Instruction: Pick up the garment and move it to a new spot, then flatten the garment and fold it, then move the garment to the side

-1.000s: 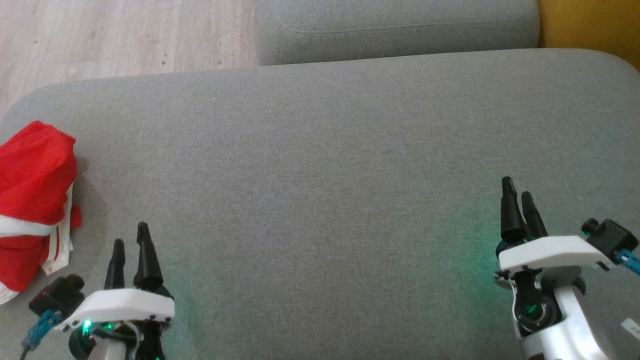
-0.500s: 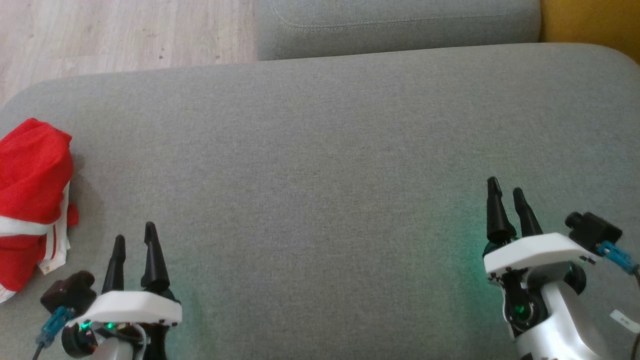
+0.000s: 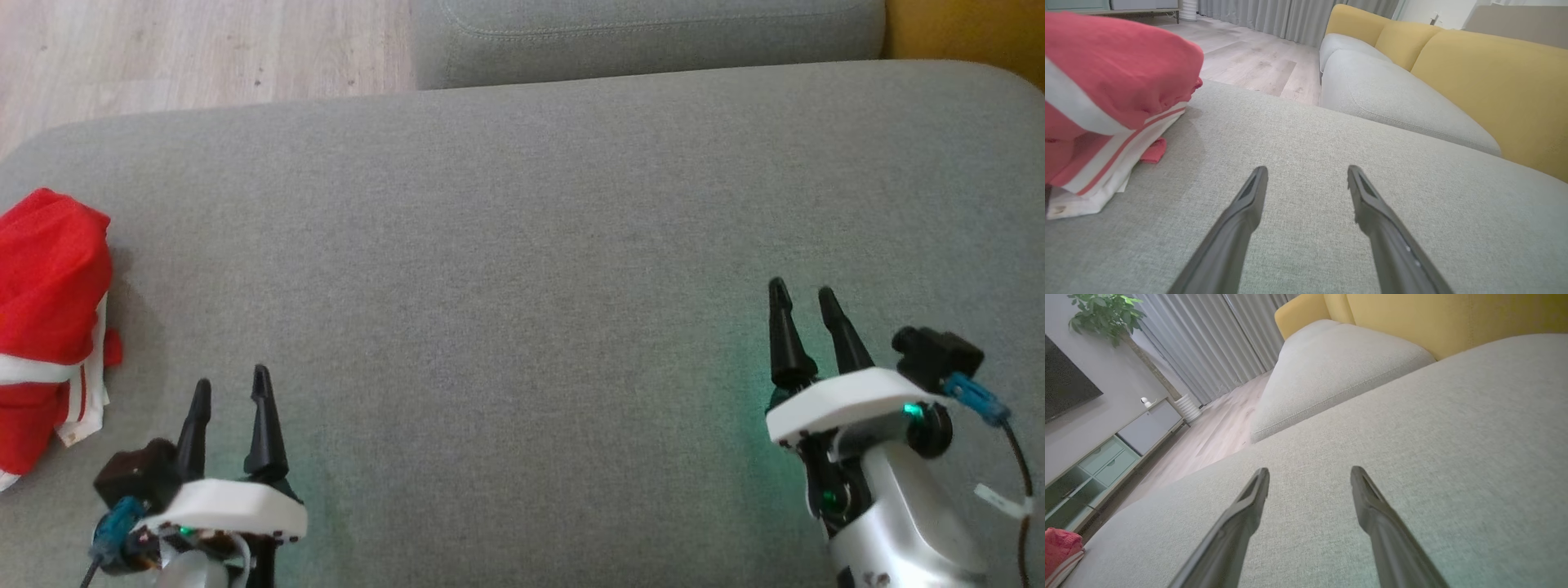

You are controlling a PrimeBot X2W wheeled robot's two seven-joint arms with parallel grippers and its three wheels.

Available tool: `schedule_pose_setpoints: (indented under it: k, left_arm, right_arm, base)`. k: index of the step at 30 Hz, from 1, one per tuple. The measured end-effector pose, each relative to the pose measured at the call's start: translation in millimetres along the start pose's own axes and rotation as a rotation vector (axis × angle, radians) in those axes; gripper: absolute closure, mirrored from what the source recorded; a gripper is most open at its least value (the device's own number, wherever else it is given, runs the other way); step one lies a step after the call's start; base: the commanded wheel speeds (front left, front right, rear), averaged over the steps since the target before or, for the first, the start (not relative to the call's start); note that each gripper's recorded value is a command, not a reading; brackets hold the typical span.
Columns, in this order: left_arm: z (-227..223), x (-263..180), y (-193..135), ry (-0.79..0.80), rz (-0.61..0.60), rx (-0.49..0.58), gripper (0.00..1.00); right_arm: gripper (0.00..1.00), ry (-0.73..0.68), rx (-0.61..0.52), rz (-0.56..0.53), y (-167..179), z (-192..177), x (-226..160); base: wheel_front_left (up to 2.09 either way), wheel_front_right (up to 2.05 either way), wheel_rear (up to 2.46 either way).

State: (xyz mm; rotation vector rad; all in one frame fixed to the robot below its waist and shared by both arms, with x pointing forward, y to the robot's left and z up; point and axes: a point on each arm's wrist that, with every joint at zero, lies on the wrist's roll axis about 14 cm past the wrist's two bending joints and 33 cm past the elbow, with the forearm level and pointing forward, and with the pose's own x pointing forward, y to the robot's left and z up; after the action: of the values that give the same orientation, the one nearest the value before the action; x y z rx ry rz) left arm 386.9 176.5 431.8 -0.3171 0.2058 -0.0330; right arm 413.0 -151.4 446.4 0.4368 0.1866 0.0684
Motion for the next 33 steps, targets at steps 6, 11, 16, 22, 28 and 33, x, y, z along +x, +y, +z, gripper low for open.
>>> schedule_pose_setpoints:
  k: [6,11,16,22,28,33]
  left_arm:
    - [3.2,5.2,-3.1,-0.013,-0.017,0.076,0.0]
    - [2.3,7.5,-5.5,-0.013,-0.032,0.14,0.0]
    - [1.7,9.9,-8.5,-0.013,-0.048,0.201,0.0]
    - [1.2,10.7,-8.6,-0.018,-0.058,0.265,0.0]
    - [0.6,10.8,-6.4,-0.019,-0.062,0.33,0.0]
    - [3.1,11.0,-2.1,-0.026,-0.041,0.323,0.0]
  right_arm:
    - [0.0,-0.014,-0.069,0.023,5.7,4.8,6.7]
    - [0.0,-0.008,-0.121,0.034,7.1,1.7,9.0]
    - [0.0,-0.01,-0.181,0.056,12.1,2.9,12.9]
    - [0.0,-0.003,-0.253,0.074,14.3,-1.0,14.1]
    - [0.0,-0.014,-0.321,0.1,20.3,1.8,20.3]
    - [0.0,-0.017,-0.322,0.1,20.7,3.4,21.7]
  base:
    - [0.0,0.0,0.0]
    - [0.0,0.0,0.0]
    - [0.0,0.0,0.0]
    - [0.0,0.0,0.0]
    - [0.0,0.0,0.0]
    - [0.0,0.0,0.0]
